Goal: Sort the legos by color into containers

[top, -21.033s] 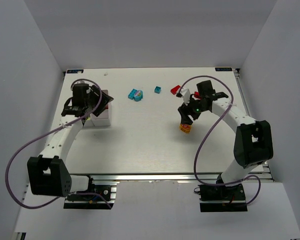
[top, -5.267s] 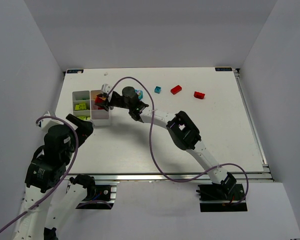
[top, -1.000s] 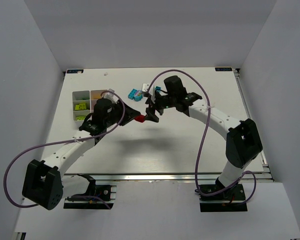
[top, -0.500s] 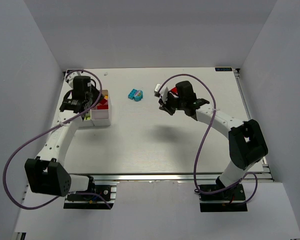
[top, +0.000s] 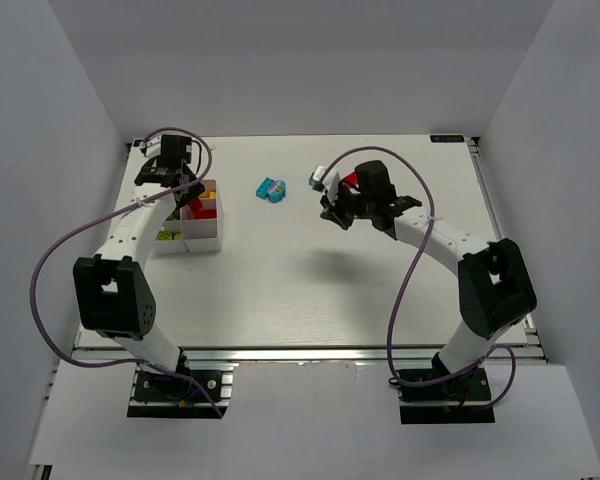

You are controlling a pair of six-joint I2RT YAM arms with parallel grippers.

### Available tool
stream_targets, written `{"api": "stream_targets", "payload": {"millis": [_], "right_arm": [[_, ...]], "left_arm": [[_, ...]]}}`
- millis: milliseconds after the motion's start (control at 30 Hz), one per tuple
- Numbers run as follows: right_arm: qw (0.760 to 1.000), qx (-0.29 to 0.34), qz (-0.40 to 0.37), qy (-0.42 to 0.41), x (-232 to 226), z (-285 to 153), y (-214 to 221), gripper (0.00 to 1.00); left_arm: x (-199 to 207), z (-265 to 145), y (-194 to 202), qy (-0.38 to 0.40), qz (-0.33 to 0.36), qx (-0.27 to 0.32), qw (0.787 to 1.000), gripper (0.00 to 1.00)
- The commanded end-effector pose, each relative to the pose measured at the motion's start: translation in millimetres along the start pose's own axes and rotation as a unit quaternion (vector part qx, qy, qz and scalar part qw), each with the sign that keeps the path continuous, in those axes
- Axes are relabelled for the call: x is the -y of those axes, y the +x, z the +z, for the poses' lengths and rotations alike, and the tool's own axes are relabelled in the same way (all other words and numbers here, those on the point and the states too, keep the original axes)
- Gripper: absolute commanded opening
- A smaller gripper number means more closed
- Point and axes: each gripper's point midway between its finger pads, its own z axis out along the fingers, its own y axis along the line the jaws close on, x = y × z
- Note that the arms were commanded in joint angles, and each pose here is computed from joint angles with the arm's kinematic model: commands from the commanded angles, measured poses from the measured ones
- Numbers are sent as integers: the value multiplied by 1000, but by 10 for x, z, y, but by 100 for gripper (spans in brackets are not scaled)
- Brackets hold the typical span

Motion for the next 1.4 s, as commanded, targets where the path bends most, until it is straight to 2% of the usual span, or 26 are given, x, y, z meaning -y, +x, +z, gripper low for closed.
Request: {"api": "stream_targets", "payload": {"millis": [0, 100, 300, 400, 433, 467, 533, 567, 600, 700, 867, 933, 967, 1033, 1067, 1133, 1200, 1233, 1267, 1300, 1333, 1367], "right_arm": [[1000, 29, -2, 5, 54, -123, -237, 0], [1000, 30, 1, 5, 63, -130, -232, 0], [999, 32, 3, 7, 86, -147, -243, 0], [999, 31, 5, 8, 106, -154, -232, 0], [999, 31, 6, 8, 112, -158, -221, 0], [999, 30, 7, 8, 116, -161, -215, 0], [999, 31, 9, 10, 138, -173, -212, 0], [999, 32, 11, 11, 146, -182, -213, 2], [999, 31, 15, 12, 161, -178, -204, 10], [999, 31, 36, 17, 254, -189, -177, 24], [992, 14, 117, 32, 540, -127, -68, 44], [987, 15, 148, 63, 833, -154, -139, 58], [983, 3, 164, 83, 1034, -123, -106, 69], [979, -13, 173, 105, 1230, -72, -52, 84], [976, -45, 184, 106, 1273, 40, 152, 89], [974, -60, 154, 153, 1606, 36, 98, 89], [963, -111, 168, 177, 1788, 155, 438, 89], [960, -98, 161, 206, 2034, 97, 257, 89], [945, -113, 214, 220, 2099, 236, 471, 89], [932, -132, 249, 230, 2147, 178, 575, 89], [926, -110, 263, 245, 2294, 136, 415, 89], [910, -112, 310, 250, 2262, 203, 528, 89]], "left_arm": [[-19, -57, -194, -15, 5, 22, 1000, 0], [-39, -10, -177, -25, 7, 19, 999, 0], [-48, 127, -121, -36, 13, 13, 999, 15], [-39, 156, -126, -39, 15, 11, 999, 26], [-31, 157, -141, -39, 16, 13, 999, 33], [-34, 156, -144, -40, 17, 13, 999, 52], [-27, 139, -169, -39, 18, 16, 999, 77], [-30, 133, -169, -38, 23, 15, 999, 96], [-36, 122, -175, -38, 25, 16, 999, 98], [-23, 88, -175, -32, 28, 14, 999, 98], [134, -110, -274, 24, 28, 25, 999, 98], [192, -284, -318, 56, 26, 31, 998, 98], [188, -316, -299, 64, 28, 33, 997, 98], [209, -546, -329, 98, 19, 46, 994, 98], [223, -604, -347, 111, 12, 56, 992, 98], [178, -667, -201, 130, 3, 50, 990, 98], [157, -877, -228, 157, -21, 69, 985, 98], [105, -869, -115, 157, -29, 59, 985, 98], [65, -987, -121, 165, -39, 67, 983, 98], [27, -1019, -84, 165, -45, 66, 983, 98], [-32, -1003, 15, 160, -53, 57, 984, 98], [-85, -1098, 23, 164, -62, 64, 982, 98]]}}
